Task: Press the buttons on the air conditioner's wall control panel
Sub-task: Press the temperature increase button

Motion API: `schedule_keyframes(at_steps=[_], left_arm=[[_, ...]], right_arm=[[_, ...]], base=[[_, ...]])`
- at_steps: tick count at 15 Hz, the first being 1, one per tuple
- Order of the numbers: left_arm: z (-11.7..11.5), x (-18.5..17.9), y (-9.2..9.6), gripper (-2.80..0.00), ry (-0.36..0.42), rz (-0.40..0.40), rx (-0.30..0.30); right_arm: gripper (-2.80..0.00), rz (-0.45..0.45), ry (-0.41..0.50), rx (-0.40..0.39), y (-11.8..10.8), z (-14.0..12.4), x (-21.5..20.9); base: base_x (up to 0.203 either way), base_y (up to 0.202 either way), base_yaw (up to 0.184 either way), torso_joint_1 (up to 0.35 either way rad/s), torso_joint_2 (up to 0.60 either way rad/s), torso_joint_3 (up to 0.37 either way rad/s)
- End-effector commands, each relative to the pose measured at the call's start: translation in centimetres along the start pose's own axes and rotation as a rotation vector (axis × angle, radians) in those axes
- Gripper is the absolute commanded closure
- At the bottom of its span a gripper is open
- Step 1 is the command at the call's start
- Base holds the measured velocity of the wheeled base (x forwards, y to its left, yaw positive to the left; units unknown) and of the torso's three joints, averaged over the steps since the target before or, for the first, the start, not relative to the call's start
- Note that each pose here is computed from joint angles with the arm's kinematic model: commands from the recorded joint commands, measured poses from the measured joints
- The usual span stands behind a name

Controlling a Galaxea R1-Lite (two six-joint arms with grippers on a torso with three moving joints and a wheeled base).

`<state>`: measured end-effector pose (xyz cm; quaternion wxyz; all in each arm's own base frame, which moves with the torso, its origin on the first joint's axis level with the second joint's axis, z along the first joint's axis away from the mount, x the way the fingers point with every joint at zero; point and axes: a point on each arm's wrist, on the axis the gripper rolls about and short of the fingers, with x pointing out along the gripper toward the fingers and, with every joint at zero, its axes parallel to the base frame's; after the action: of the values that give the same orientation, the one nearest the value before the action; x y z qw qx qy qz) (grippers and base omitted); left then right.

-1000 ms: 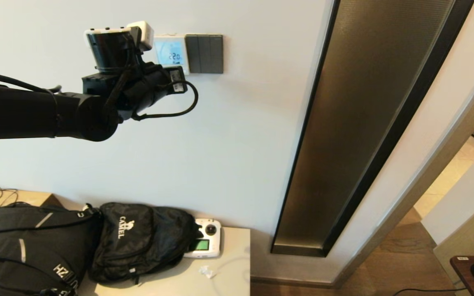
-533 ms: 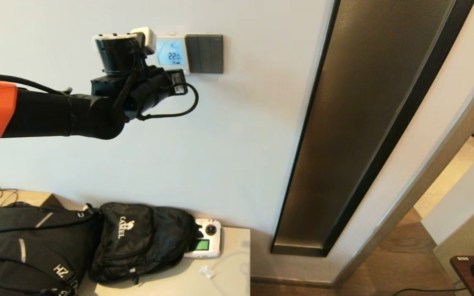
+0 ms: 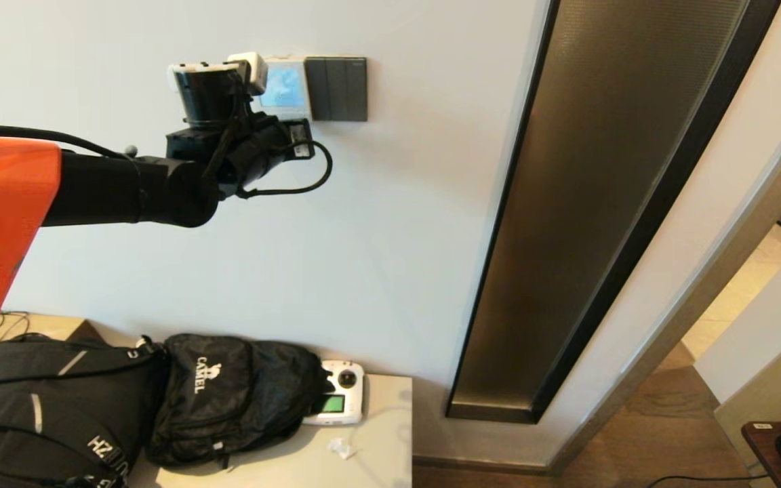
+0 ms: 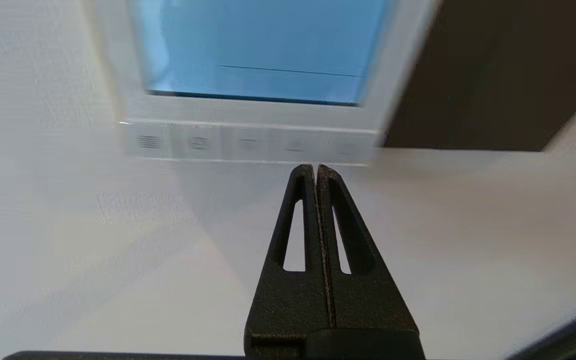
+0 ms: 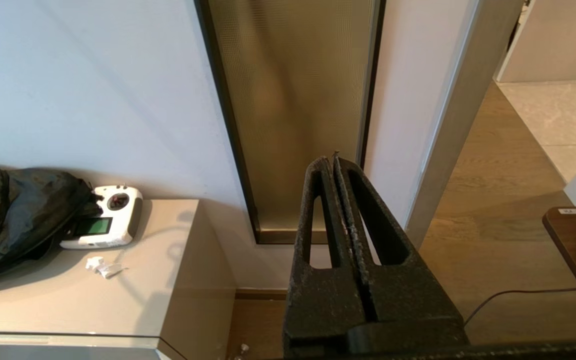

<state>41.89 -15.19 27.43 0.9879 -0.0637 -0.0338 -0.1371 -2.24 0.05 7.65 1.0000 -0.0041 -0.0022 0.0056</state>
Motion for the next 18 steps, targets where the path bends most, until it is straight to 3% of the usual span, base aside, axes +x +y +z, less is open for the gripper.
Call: schedule_keyframes(at_steps=[1,7,10,18], left_arm=[[0.1,0.1,0.9,0.0,-0.007,0.019,0.0],[0.7,-0.6,1.4,0.0,-0.017,0.031,-0.001],[2.1,-2.3,1.1,0.0,-0.034,0.022,-0.003],[1.4,-2.4,-1.6,0.0,-0.015,-0.04,-0.008]], right_arm=[[0.0,0.001,0.001,-0.001,0.0,0.0,0.0],[0.0,0.001,0.001,-0.001,0.0,0.0,0.0],[0.0,0.001,0.001,-0.001,0.0,0.0,0.0],[0.0,0.001,0.001,-0.001,0.0,0.0,0.0]], base=[[0.0,0.0,0.0,0.0,0.0,0.0],[0.0,0.0,0.0,0.0,0.0,0.0],[0.0,0.0,0.0,0.0,0.0,0.0],[0.0,0.0,0.0,0.0,0.0,0.0]])
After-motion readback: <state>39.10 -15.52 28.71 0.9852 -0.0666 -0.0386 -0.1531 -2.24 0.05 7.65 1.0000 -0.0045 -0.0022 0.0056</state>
